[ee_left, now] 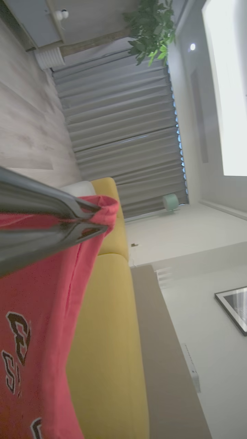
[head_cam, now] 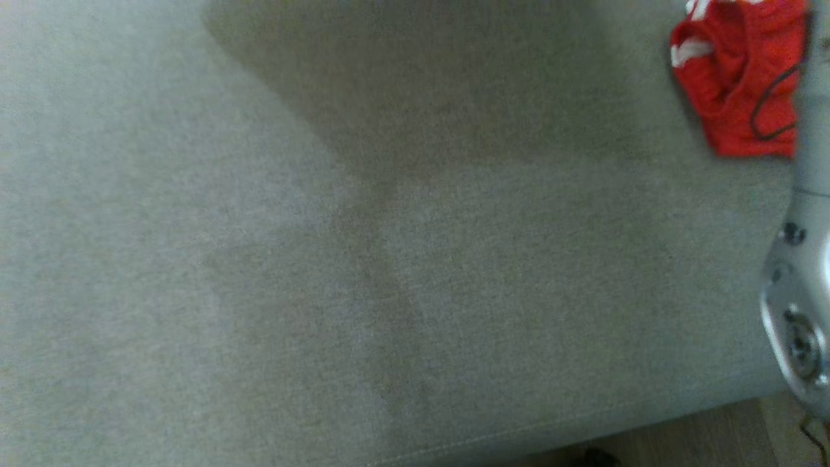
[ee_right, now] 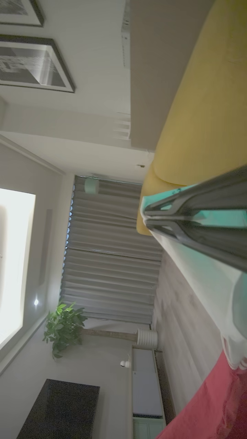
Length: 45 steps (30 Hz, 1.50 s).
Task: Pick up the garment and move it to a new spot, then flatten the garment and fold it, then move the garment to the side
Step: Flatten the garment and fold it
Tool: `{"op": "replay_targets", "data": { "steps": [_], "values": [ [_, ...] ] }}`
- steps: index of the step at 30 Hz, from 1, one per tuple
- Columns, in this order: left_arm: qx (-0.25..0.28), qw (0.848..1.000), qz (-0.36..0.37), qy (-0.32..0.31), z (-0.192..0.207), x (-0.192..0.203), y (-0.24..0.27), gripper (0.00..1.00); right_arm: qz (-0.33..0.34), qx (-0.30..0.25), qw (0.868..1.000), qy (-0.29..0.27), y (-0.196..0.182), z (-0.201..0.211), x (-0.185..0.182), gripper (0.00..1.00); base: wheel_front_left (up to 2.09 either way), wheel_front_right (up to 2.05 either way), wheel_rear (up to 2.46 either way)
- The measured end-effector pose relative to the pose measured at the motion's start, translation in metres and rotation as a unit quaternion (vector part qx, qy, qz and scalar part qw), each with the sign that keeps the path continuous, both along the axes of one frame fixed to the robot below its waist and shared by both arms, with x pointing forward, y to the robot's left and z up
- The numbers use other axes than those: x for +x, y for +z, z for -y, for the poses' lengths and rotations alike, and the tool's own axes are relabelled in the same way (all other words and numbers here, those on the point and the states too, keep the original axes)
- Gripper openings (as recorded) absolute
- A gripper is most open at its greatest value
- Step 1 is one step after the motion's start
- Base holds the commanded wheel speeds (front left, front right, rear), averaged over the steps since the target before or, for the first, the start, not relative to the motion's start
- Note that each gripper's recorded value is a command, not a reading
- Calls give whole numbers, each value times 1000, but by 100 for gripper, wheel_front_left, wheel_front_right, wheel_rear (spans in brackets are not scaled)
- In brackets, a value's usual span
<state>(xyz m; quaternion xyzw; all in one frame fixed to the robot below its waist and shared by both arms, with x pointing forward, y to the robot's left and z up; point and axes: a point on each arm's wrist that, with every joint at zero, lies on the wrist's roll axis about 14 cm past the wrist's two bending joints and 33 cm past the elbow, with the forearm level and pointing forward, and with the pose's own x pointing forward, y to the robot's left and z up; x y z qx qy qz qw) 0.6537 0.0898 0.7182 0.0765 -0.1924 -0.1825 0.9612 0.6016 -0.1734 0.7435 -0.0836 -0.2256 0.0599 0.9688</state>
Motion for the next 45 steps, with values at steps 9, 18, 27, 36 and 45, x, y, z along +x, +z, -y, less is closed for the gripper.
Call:
{"op": "replay_targets", "data": {
  "steps": [9, 18, 27, 36, 45],
  "values": [
    [-2, 993, -115, 8, -13, 47, -148, 0, -111, 14, 993, 46, -152, -25, 34, 0, 0, 0, 0],
    [-49, 973, -226, -1, -13, 8, -255, 0, -176, 86, 980, 45, -238, -23, 8, 0, 0, 0, 0],
    [-97, 964, -248, 3, -19, -65, -260, 0, -168, 141, 975, 14, -234, -1, -65, 0, 0, 0, 0],
    [-131, 952, -276, 26, -35, -184, -264, 0, -232, 176, 957, -10, -245, 8, -182, 0, 0, 0, 0],
    [-180, 936, -296, 61, -47, -300, -258, 0, -267, 194, 944, -7, -230, 4, -283, 0, 0, 0, 0]
  ]
}}
